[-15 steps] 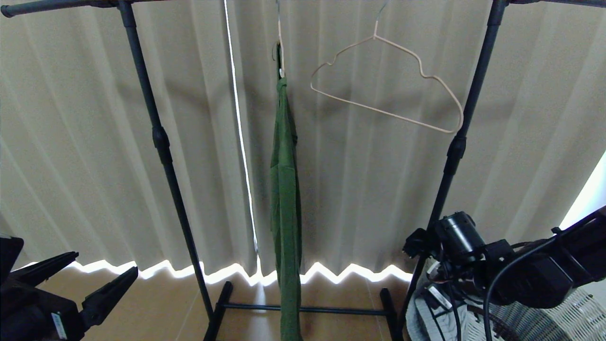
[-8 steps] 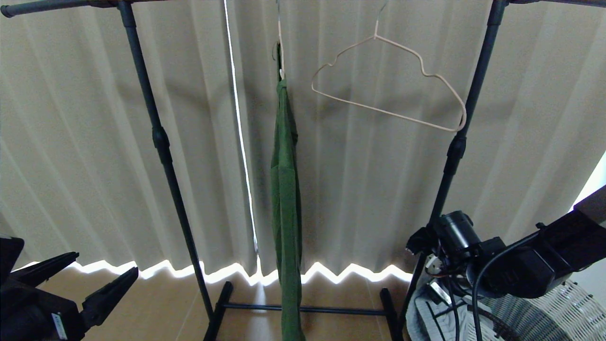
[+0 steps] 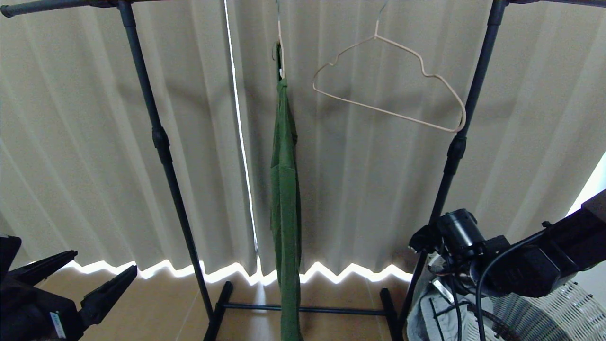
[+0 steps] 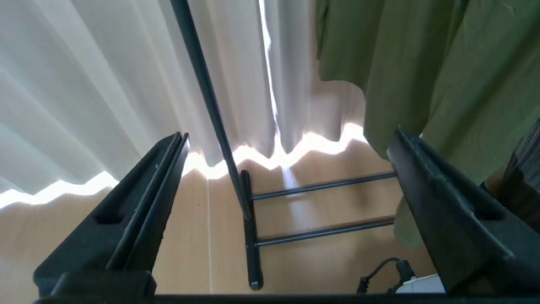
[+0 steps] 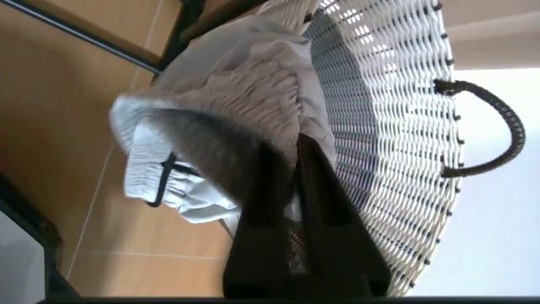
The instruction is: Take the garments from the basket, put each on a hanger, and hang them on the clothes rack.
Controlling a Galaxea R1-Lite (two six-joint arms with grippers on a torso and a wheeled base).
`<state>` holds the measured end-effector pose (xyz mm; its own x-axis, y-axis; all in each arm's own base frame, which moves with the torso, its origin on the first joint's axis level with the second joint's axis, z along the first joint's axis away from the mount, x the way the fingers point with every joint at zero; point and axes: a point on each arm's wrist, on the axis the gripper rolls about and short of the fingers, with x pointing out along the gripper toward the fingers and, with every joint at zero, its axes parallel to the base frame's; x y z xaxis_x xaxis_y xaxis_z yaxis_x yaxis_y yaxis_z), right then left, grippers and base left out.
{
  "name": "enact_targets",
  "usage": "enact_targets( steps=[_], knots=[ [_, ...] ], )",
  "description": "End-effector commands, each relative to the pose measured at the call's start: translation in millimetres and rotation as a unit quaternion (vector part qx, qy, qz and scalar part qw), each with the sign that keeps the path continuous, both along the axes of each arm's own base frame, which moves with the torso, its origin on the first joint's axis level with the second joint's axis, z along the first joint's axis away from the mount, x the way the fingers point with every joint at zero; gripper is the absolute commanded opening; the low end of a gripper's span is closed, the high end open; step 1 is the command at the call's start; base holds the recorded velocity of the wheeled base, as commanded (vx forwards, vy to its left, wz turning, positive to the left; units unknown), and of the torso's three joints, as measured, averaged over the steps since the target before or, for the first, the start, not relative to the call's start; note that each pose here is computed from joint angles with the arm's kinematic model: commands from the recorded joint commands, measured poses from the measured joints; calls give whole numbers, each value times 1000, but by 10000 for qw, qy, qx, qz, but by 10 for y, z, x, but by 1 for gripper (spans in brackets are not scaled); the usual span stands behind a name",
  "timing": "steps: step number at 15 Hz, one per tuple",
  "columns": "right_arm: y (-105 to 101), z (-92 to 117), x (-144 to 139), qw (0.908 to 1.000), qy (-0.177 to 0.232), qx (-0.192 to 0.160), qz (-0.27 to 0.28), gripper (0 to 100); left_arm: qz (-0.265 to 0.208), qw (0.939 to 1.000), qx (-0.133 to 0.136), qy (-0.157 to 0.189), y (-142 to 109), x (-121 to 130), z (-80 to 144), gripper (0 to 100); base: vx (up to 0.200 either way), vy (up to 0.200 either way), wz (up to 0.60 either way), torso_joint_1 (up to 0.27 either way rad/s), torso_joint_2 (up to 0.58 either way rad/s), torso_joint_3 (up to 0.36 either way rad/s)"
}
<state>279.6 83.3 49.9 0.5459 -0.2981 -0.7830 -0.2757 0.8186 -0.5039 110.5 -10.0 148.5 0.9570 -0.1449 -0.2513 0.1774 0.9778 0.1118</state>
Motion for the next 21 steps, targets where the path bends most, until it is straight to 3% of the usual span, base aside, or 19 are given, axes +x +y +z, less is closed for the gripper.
enact_targets(
  steps=[1, 3, 5, 6, 7, 8, 10, 19, 21],
  knots=[
    [-18, 265, -60, 9991, -405, 139, 16, 0, 5, 10000, -6, -15, 0, -2, 5, 100, 0, 0, 0, 0, 0, 0],
    [-45, 622, -153, 9942, -1017, 348, 33, 0, 3, 10000, 4, 22, 1, -4, -11, 100, 0, 0, 0, 0, 0, 0],
    [-77, 1038, -256, 9824, -1752, 638, 67, 0, 3, 10000, 4, 22, 0, -1, -8, 100, 0, 0, 0, 0, 0, 0],
    [-83, 1054, -260, 9819, -1781, 646, 60, 0, 3, 10000, 4, 22, 0, -1, -8, 100, 0, 0, 0, 0, 0, 0],
    [-112, 1292, -359, 9721, -2204, 800, 80, 0, 3, 10000, 3, 15, 0, 1, -4, 100, 0, 0, 0, 0, 0, 0],
    [-128, 1395, -418, 9664, -2417, 877, 83, 0, 10, 10000, 4, 30, 2, 2, -10, 100, 0, 0, 0, 0, 0, 0],
    [-145, 1469, -503, 9621, -2562, 932, 106, 0, 16, 10000, 12, 6, 2, -1, -3, 100, -100, 0, 0, -1, -1, 1],
    [-106, 1487, -552, 9626, -2544, 901, 240, 0, 33, 9999, -8, -161, 9, -49, 34, 100, -200, 0, 0, 0, 4, 3],
    [-84, 1601, -546, 9590, -2687, 795, 430, 0, 25, 9998, -9, -177, 8, -50, 40, 100, 0, 0, 0, 0, 0, 0]
  ],
)
